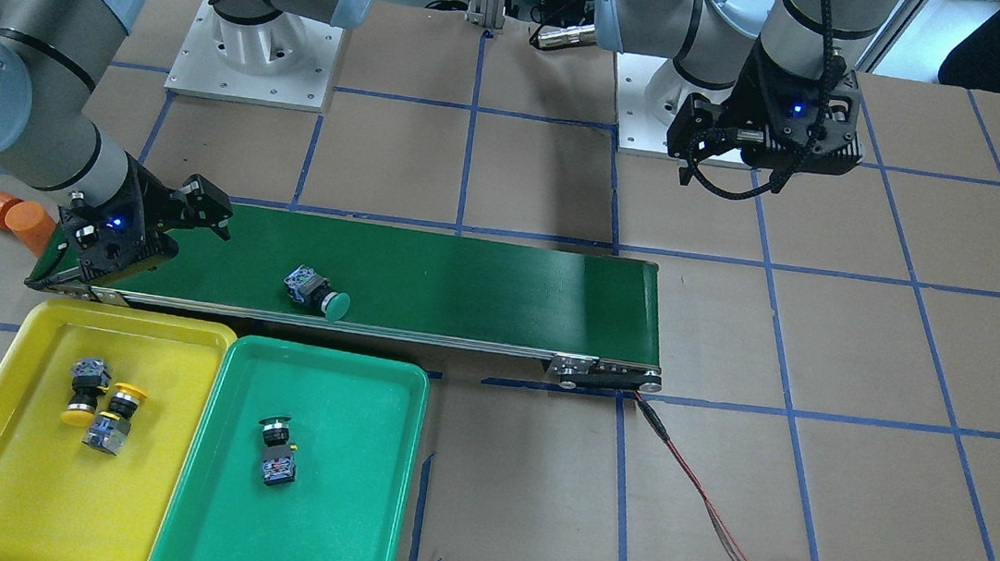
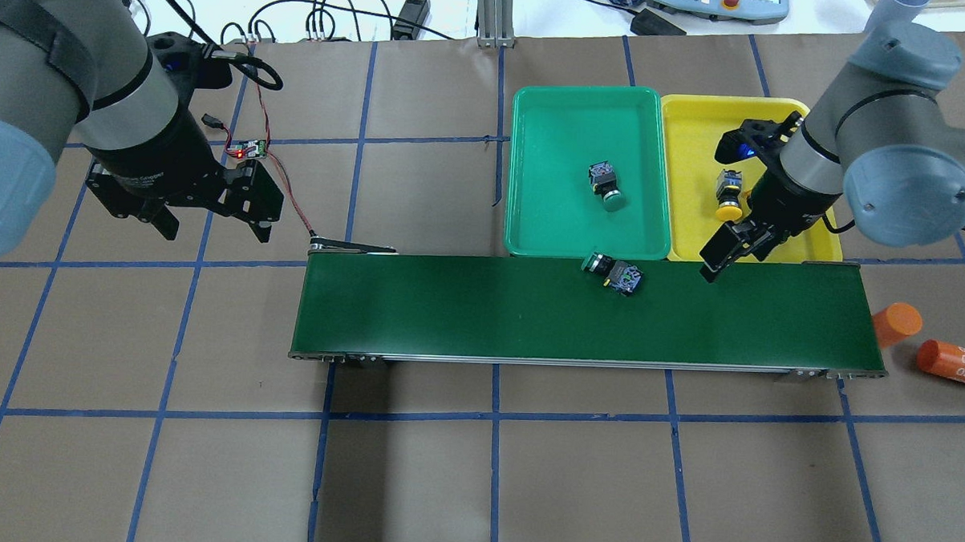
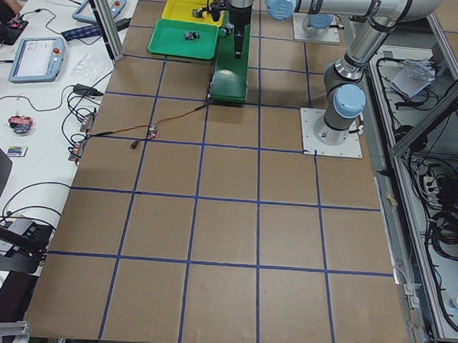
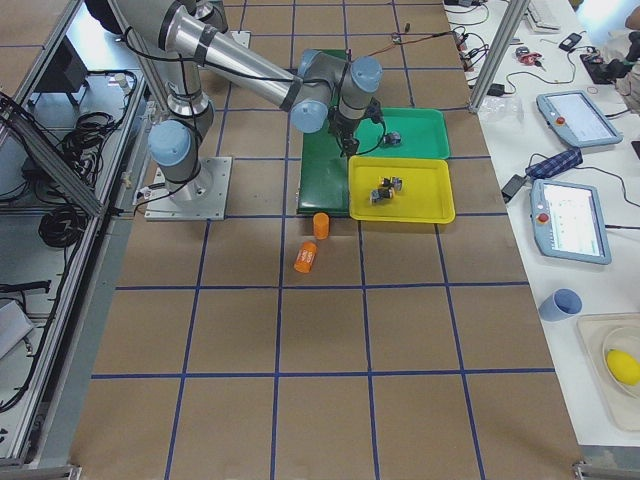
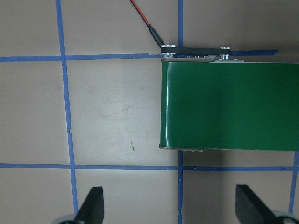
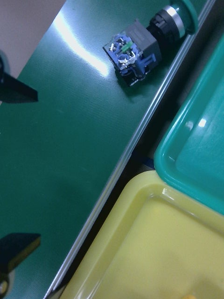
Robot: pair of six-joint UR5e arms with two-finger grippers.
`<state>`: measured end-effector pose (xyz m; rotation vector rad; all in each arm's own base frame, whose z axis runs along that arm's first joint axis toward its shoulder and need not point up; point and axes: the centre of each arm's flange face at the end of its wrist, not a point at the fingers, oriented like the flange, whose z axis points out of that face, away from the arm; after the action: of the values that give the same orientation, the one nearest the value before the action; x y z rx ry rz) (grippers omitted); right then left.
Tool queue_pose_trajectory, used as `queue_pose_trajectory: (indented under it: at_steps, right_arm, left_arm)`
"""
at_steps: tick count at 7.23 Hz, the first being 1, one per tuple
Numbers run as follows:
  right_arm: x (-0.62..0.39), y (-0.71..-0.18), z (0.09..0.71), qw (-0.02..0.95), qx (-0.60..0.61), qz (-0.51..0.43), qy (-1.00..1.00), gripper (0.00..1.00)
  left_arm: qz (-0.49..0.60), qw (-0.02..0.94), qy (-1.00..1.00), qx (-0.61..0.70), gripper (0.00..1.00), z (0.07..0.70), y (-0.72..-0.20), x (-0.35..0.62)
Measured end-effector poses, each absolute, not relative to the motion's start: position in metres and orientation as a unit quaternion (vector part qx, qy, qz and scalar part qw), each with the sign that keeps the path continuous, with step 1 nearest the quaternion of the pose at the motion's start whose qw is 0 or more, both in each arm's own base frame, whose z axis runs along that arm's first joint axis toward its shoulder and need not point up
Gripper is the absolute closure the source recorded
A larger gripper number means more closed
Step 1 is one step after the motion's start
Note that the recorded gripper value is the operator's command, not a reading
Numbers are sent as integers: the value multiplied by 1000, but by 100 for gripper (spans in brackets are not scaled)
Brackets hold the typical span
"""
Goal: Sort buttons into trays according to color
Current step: 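Grasp the second green button with the right gripper and lift it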
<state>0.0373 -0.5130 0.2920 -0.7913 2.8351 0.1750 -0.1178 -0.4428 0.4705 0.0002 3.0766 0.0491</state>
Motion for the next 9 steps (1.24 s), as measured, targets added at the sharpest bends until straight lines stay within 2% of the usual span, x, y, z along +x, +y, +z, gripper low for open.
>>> queue_pose_trajectory:
  at_steps: [5, 9]
  right_arm:
    - [32, -516, 290, 78, -459, 32, 885, 2]
    - [38, -506, 270, 66, -483, 17, 873, 2]
  left_arm:
    - [14, 35, 999, 2, 0, 472, -442, -117]
    - [14, 39, 999, 5, 0, 473, -442, -117]
